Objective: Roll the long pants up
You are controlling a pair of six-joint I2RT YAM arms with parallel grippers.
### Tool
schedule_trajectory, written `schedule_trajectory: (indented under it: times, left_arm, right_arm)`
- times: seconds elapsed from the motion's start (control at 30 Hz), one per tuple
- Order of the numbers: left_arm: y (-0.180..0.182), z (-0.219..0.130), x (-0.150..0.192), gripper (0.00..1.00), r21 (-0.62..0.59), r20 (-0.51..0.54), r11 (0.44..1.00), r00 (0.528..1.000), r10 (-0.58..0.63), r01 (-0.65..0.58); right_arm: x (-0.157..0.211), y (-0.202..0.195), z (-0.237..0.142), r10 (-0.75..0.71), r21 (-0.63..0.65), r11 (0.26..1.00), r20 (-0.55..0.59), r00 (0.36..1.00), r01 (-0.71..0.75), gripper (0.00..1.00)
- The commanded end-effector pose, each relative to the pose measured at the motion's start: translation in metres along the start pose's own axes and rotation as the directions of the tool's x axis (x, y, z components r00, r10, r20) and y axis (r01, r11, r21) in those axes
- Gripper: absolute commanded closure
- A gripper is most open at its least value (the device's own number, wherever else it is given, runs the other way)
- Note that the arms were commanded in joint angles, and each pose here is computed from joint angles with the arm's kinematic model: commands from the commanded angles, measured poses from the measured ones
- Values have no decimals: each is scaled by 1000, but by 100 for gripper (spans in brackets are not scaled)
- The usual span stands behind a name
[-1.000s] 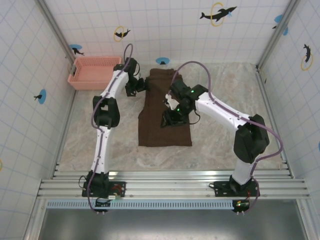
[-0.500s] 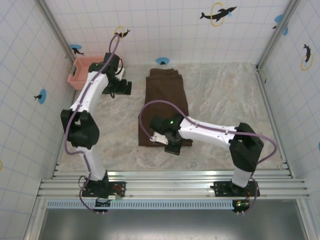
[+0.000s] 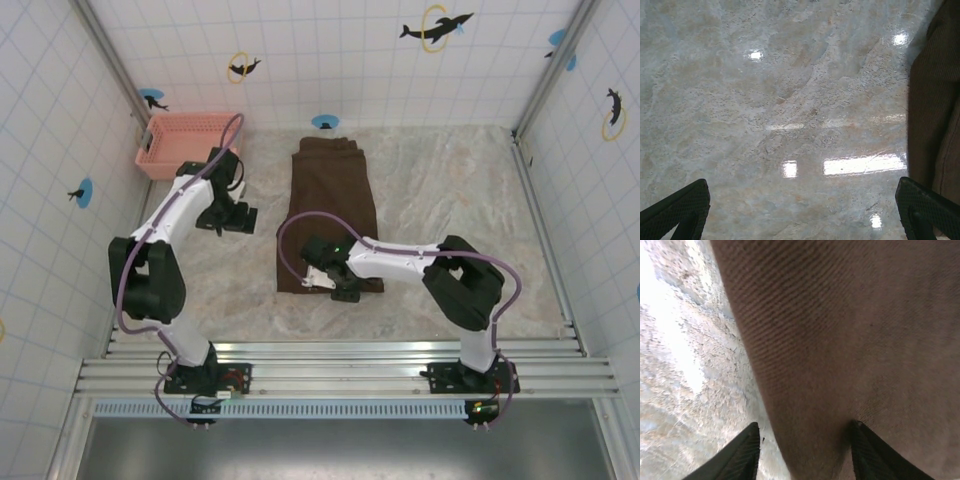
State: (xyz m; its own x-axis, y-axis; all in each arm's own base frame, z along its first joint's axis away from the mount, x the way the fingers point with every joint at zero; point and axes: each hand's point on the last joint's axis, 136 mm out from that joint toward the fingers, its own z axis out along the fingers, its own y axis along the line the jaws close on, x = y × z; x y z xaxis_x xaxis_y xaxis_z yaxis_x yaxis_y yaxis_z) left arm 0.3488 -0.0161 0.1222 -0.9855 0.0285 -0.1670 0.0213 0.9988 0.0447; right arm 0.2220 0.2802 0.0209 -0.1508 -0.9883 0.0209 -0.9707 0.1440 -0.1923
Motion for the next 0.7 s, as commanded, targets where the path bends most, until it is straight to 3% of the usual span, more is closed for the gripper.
schedule_trajectory:
  times: [0.0,0.07,0.13,0.23,0.4,0.53,0.67]
  left_arm:
    - [0,-15,1,2,4,45,1000,999,6,-6]
    - [-2,-16,4,2,21,47,1000,999,-1,0]
    - [-5,-17,6,2,37,49,999,999,2,-3]
    - [-10,-17,15,3,51,42,998,999,20,-22]
    - [-15,-20,21,2,48,48,996,996,74,-76]
    - [-18,-24,23,2,44,47,994,994,98,-101]
    - [-27,-29,23,2,46,54,988,988,142,-144]
  right_arm:
    - [-12,-7,1,-9,-11,1000,27,1000,9,58]
    - [-14,-8,6,-4,-39,999,23,1000,5,73]
    - [-19,-7,3,-12,-66,998,44,999,15,100]
    - [-25,2,-11,-39,-144,988,96,995,53,100]
    - [-35,28,-58,13,-415,907,198,980,72,100]
    - [-44,46,-90,132,-661,750,183,974,22,100]
    - [-64,42,-107,269,-827,561,136,953,-41,99]
